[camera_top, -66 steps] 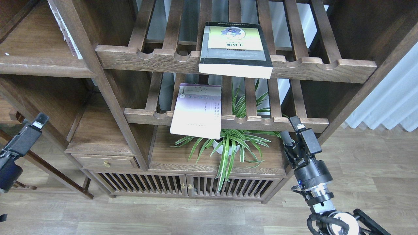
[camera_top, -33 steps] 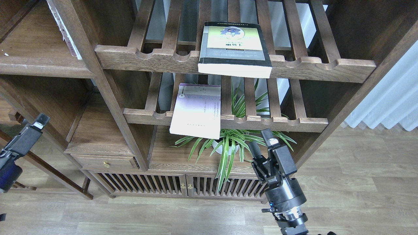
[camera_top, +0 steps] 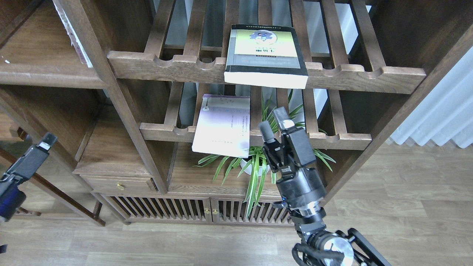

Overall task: Organize books on shelf
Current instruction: 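Reach the right gripper up to the white book on the upper shelf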

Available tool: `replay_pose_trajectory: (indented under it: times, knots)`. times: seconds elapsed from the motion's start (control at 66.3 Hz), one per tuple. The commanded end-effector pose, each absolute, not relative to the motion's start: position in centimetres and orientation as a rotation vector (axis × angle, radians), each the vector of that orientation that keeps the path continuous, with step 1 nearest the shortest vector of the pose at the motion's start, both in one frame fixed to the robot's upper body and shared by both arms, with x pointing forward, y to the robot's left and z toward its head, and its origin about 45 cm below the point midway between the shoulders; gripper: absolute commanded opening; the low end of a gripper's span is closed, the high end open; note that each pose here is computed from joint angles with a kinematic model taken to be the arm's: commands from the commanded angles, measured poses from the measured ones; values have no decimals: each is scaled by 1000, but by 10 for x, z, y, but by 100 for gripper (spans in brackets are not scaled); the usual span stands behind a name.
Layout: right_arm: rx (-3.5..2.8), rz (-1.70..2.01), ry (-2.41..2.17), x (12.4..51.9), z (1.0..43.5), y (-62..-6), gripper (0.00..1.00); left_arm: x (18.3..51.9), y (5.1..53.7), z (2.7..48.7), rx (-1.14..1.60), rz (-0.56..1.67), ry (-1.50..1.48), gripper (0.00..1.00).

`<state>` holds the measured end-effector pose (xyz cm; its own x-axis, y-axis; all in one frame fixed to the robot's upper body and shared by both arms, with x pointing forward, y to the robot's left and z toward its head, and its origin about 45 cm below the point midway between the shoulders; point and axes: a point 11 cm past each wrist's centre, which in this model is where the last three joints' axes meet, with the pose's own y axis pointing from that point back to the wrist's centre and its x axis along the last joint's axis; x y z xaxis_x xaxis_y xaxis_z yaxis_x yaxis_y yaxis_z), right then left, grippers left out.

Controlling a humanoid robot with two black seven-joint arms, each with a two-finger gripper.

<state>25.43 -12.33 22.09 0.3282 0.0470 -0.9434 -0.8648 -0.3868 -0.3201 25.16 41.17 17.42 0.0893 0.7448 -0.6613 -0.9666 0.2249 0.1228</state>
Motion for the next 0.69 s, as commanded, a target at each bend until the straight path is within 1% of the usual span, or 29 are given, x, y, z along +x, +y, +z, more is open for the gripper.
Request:
replay_pose_trajectory:
  times: [0.0,0.241,0.377,0.679]
  knots:
    - [-1679,1187,719,263,233,-119,97,252,411,174,-389,1319,698,100]
    - [-1724,1176,676,269,246,-108,97,252,412,172,-389,1323,701,100]
    - [-1728,1162,729,281,251,-112,97,253,412,173,-390,1322,700,100]
    - [-1736,1103,739,297,265,-120,97,253,412,172,-390,1324,701,100]
